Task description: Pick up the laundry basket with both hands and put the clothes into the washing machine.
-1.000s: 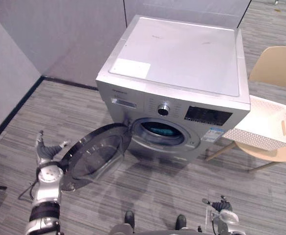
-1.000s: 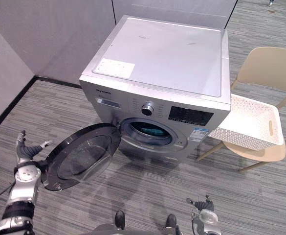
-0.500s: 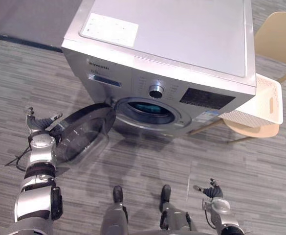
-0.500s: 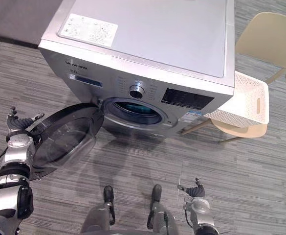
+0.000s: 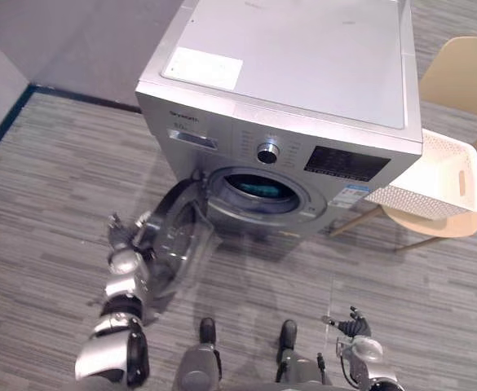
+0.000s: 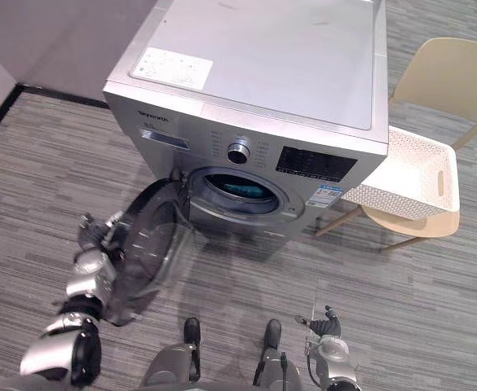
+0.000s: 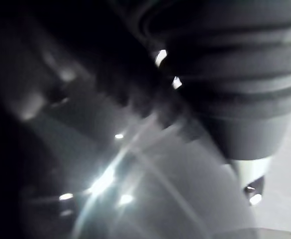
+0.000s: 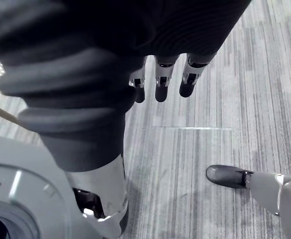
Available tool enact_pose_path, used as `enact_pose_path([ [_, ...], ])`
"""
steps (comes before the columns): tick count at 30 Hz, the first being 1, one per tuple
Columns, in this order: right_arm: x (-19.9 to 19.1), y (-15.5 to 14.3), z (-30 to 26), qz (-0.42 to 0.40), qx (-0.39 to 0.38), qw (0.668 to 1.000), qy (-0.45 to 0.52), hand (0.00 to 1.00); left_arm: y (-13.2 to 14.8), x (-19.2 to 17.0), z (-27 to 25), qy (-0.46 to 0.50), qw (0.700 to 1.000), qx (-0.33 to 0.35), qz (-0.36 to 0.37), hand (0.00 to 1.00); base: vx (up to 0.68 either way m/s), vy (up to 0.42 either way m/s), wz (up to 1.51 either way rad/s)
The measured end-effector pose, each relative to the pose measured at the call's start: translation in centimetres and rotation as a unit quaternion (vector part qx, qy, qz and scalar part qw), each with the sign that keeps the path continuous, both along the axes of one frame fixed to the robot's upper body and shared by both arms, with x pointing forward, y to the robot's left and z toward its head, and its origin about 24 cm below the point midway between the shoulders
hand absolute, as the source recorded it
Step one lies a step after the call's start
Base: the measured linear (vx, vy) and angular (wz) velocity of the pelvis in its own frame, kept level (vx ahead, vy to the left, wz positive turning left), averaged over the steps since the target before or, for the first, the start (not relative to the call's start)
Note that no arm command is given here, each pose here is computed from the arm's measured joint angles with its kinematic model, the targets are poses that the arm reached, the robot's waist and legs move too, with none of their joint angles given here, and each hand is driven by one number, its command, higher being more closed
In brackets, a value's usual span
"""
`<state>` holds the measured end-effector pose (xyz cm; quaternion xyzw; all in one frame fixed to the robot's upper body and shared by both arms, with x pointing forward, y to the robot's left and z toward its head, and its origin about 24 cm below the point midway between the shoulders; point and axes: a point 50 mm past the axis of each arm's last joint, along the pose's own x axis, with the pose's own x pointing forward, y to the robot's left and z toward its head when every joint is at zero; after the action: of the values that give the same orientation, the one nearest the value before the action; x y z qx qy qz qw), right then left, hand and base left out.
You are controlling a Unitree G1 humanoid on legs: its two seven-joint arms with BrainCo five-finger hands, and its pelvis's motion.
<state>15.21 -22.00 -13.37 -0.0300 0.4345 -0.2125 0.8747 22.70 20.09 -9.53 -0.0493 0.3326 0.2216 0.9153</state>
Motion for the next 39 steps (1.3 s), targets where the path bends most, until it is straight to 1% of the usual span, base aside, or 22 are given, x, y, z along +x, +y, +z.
enact_pose_path([
  [2,0.0,0.3,-0.1,0.001,0.004,1.000,0.002,0.00,-2.4,-2.3,-1.7,0.040,0.998,-0.025,-0.036,0.00,-0.09,-0.019,0.03],
  [3,-0.3,0.4,-0.3,0.001,0.006,1.000,0.009,0.00,-4.2,-3.1,-2.1,0.048,0.996,-0.044,-0.067,0.00,-0.07,-0.013,-0.09],
  [6,-0.9,0.5,-0.6,0.003,0.005,1.000,0.021,0.00,-6.2,-3.0,-1.5,0.024,0.992,-0.057,-0.113,0.00,-0.06,-0.003,-0.14],
  [9,-0.7,0.7,-0.6,0.014,0.002,1.000,0.021,0.00,-8.0,-1.1,-0.1,-0.013,0.984,-0.058,-0.169,0.00,-0.06,0.003,-0.31],
  [10,-0.7,0.6,-0.6,0.015,0.002,1.000,0.021,0.00,-8.2,-0.5,0.3,-0.022,0.983,-0.057,-0.175,0.00,-0.07,0.010,-0.28],
  [12,0.5,0.6,-0.1,0.020,-0.005,1.000,0.007,0.00,-8.7,3.7,3.1,-0.073,0.977,-0.037,-0.195,0.00,-0.09,0.014,-0.35],
  [13,0.9,0.5,0.1,0.020,-0.010,1.000,0.001,0.00,-8.5,5.2,4.2,-0.088,0.976,-0.025,-0.199,0.00,-0.10,0.003,-0.58],
  [15,3.0,-0.2,1.4,0.020,-0.029,0.999,-0.030,0.00,-6.7,11.6,10.2,-0.158,0.964,0.050,-0.206,0.00,-0.11,-0.026,-0.70],
  [16,3.5,-0.3,1.7,0.020,-0.033,0.998,-0.041,0.00,-5.8,13.2,12.2,-0.175,0.961,0.077,-0.201,0.00,-0.12,-0.073,-0.76],
  [17,3.9,-0.3,2.3,0.017,-0.038,0.997,-0.059,0.00,-3.3,15.5,15.9,-0.199,0.956,0.123,-0.175,0.00,-0.11,-0.094,-0.72],
  [18,3.6,-0.2,2.4,0.008,-0.039,0.997,-0.069,0.00,-1.2,16.8,19.1,-0.214,0.951,0.159,-0.153,0.00,-0.08,-0.092,-0.56],
  [20,2.6,0.0,2.1,-0.002,-0.039,0.997,-0.063,0.00,0.8,17.5,21.8,-0.231,0.947,0.182,-0.130,0.00,-0.03,-0.065,-0.24],
  [22,1.7,0.8,1.8,-0.005,-0.035,0.998,-0.059,0.00,0.6,17.5,21.5,-0.228,0.947,0.181,-0.135,0.00,-0.02,-0.073,-0.13],
  [25,2.1,2.1,2.3,0.006,-0.024,0.995,-0.091,0.00,0.2,17.7,22.1,-0.232,0.942,0.194,-0.146,0.00,-0.01,-0.055,0.01],
  [29,3.2,2.1,3.5,0.010,-0.030,0.991,-0.134,0.00,-0.2,17.8,22.4,-0.238,0.937,0.204,-0.154,0.00,-0.02,-0.020,0.05],
  [31,3.2,1.9,3.6,0.010,-0.031,0.990,-0.137,0.00,-0.5,17.8,22.4,-0.244,0.935,0.206,-0.157,0.00,-0.02,-0.015,0.15],
  [33,2.9,1.8,3.5,0.005,-0.028,0.991,-0.134,0.00,-1.3,17.4,21.9,-0.265,0.931,0.191,-0.163,0.00,-0.02,-0.028,0.20],
  [34,2.7,1.8,3.3,0.003,-0.027,0.991,-0.130,0.00,-1.9,16.9,21.3,-0.280,0.928,0.180,-0.167,0.00,0.00,-0.036,0.26],
  [36,2.0,1.7,3.0,0.001,-0.027,0.992,-0.120,0.00,-3.5,14.7,17.8,-0.286,0.930,0.145,-0.181,0.00,0.03,-0.047,0.39],
  [37,1.8,1.6,2.9,0.000,-0.028,0.993,-0.117,0.00,-3.8,13.9,16.6,-0.277,0.934,0.134,-0.182,0.00,0.04,-0.047,0.42],
  [39,1.6,1.5,2.7,-0.001,-0.027,0.994,-0.106,0.00,-3.9,9.8,10.7,-0.214,0.956,0.097,-0.174,0.00,0.06,-0.032,0.47],
])
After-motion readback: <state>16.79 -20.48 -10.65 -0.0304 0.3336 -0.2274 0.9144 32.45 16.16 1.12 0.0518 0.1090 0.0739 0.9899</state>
